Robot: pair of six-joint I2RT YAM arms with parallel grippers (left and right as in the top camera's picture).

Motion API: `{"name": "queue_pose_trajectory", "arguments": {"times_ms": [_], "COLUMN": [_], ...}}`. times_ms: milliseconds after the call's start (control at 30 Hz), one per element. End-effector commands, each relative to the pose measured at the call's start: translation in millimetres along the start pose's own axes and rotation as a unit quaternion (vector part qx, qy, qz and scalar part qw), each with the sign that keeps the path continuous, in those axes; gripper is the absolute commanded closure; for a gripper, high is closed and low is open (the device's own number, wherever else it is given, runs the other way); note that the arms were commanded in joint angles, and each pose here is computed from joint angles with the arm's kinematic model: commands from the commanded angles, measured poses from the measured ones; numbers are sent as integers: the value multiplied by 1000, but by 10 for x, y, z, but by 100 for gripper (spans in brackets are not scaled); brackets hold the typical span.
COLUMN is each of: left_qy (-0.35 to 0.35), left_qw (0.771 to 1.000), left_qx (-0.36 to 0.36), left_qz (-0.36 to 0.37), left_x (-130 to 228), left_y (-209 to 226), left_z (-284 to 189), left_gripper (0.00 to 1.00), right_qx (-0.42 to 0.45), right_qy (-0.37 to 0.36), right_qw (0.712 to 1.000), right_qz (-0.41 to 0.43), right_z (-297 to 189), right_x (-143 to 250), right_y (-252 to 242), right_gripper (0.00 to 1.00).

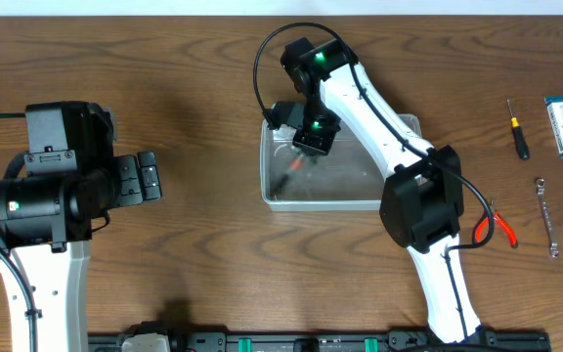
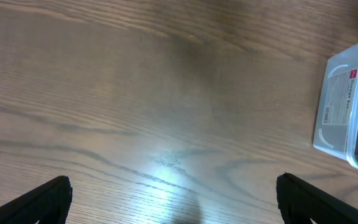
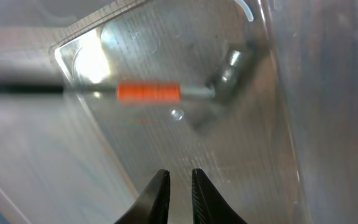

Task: Pack container
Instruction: 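Lower the hammer into the container and open the right gripper, then raise the right gripper and move it right toward the yellow screwdriver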

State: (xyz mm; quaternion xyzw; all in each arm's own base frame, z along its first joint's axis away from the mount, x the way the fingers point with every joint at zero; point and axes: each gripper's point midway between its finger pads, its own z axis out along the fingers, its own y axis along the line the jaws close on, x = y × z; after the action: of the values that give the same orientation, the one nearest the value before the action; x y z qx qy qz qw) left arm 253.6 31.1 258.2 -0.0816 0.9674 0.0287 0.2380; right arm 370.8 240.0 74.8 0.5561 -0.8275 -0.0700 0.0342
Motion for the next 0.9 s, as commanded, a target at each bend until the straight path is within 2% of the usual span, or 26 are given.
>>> {"name": "queue_pose_trajectory", "arguments": {"times_ms": [0, 333, 467, 667, 700, 767, 800, 833, 867], "left_qy": [2, 2, 2, 2, 2, 2, 2, 2, 2], "left_qw": [1000, 1000, 1000, 1000, 1000, 1000, 1000, 1000, 1000], "left_qx": [-5, -5, -5, -5, -5, -5, -5, -5, -5], "left_qz": [-7, -7, -7, -7, -7, -7, -7, -7, -7], "left_x": [-4, -4, -4, -4, -4, -4, -4, -4, -4], "left_y": [26, 26, 26, 26, 25, 25, 25, 26, 25], "left_z": [7, 7, 7, 7, 8, 8, 8, 7, 8], "left_gripper": [2, 2, 2, 2, 2, 2, 2, 2, 2], "right_qx": [3, 19, 0, 27, 41, 68, 77, 87, 95], "right_qy": [-3, -1, -20, -70, -86, -117, -131, -146, -159], "right_qw": [1000, 1000, 1000, 997, 995, 989, 986, 983, 980], "right_qz": [-5, 16, 20, 31, 42, 62, 66, 65, 69], "right_z": [-18, -68, -273, -879, -1007, -1262, -1377, -1501, -1623], "right_x": [9, 39, -7, -99, -130, -158, -163, -162, -153], "right_y": [-27, -112, -10, 56, 43, 23, 33, 49, 70], "right_gripper": [83, 81, 79, 64, 58, 37, 11, 1, 1]}}
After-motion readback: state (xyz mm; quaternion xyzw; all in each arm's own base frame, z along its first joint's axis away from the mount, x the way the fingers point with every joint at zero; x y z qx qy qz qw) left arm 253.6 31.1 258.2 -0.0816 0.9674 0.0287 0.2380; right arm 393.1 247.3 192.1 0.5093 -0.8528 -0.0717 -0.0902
